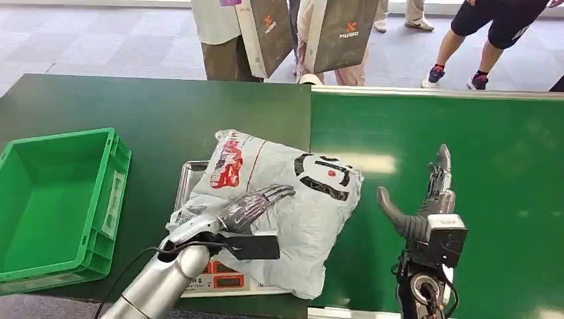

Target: Moved the parcel from conveyor to table for the left to box.

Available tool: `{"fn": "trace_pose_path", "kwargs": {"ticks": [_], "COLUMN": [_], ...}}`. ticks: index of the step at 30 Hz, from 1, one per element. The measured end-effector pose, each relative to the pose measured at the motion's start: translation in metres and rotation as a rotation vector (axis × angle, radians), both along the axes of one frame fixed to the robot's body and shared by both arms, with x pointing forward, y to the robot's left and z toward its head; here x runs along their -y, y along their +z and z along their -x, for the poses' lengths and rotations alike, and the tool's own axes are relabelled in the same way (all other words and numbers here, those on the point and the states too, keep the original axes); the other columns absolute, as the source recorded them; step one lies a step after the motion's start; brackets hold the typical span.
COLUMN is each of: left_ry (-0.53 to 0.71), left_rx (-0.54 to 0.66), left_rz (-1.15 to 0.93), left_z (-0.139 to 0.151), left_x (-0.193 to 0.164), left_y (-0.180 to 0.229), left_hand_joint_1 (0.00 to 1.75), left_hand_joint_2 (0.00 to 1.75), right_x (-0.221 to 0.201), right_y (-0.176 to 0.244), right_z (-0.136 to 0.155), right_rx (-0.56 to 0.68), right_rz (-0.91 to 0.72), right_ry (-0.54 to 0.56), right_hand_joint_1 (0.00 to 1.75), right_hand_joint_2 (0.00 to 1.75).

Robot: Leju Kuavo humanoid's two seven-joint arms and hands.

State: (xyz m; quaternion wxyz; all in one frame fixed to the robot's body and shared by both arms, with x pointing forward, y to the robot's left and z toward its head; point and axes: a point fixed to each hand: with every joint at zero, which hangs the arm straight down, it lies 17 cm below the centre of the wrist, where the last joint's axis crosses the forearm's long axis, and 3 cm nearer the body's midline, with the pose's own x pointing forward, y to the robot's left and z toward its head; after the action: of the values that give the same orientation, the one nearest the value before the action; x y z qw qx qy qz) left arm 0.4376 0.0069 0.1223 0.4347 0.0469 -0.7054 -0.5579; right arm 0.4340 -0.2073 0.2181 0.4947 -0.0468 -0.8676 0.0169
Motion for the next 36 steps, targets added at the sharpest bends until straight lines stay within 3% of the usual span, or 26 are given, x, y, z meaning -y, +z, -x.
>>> {"fn": "trace_pose_path", "kwargs": {"ticks": [7,8,9,10,11,12,36], "left_ry": [-0.004,-0.008,-0.010,-0.013,-0.017,-0.022,-0.067], "left_rx": [-0.014,-0.015,-0.014,-0.014,-0.014,-0.014,0.126], "left_rz": [-0.043,-0.045,-0.047,-0.047,-0.047,-0.048,0.075], "left_z": [-0.002,-0.002,-0.001,-0.001,0.000,0.001,0.009], "left_x": [0.000,0.001,0.002,0.002,0.003,0.004,0.013], "left_y": [-0.011,-0.011,-0.011,-0.012,-0.012,-0.013,0.031], "left_hand_joint_1": [0.00,0.93,1.47,1.47,1.66,1.75,1.75], "left_hand_joint_2": [1.75,1.75,1.75,1.75,1.75,1.75,1.75], "right_x": [0.001,0.001,0.001,0.001,0.001,0.001,0.003], "right_y": [-0.001,-0.001,-0.001,-0.001,-0.002,-0.002,-0.006], "right_z": [-0.001,-0.001,-0.001,-0.001,-0.001,-0.001,-0.001], "right_rx": [-0.009,-0.010,-0.010,-0.012,-0.013,-0.014,-0.028], "right_rz": [-0.005,-0.005,-0.006,-0.007,-0.007,-0.008,-0.011], "right_ry": [-0.005,-0.005,-0.006,-0.006,-0.006,-0.006,-0.010], "right_hand_joint_1": [0.00,0.00,0.00,0.00,0.00,0.00,0.00], "right_hand_joint_2": [1.75,1.75,1.75,1.75,1.75,1.75,1.75]}}
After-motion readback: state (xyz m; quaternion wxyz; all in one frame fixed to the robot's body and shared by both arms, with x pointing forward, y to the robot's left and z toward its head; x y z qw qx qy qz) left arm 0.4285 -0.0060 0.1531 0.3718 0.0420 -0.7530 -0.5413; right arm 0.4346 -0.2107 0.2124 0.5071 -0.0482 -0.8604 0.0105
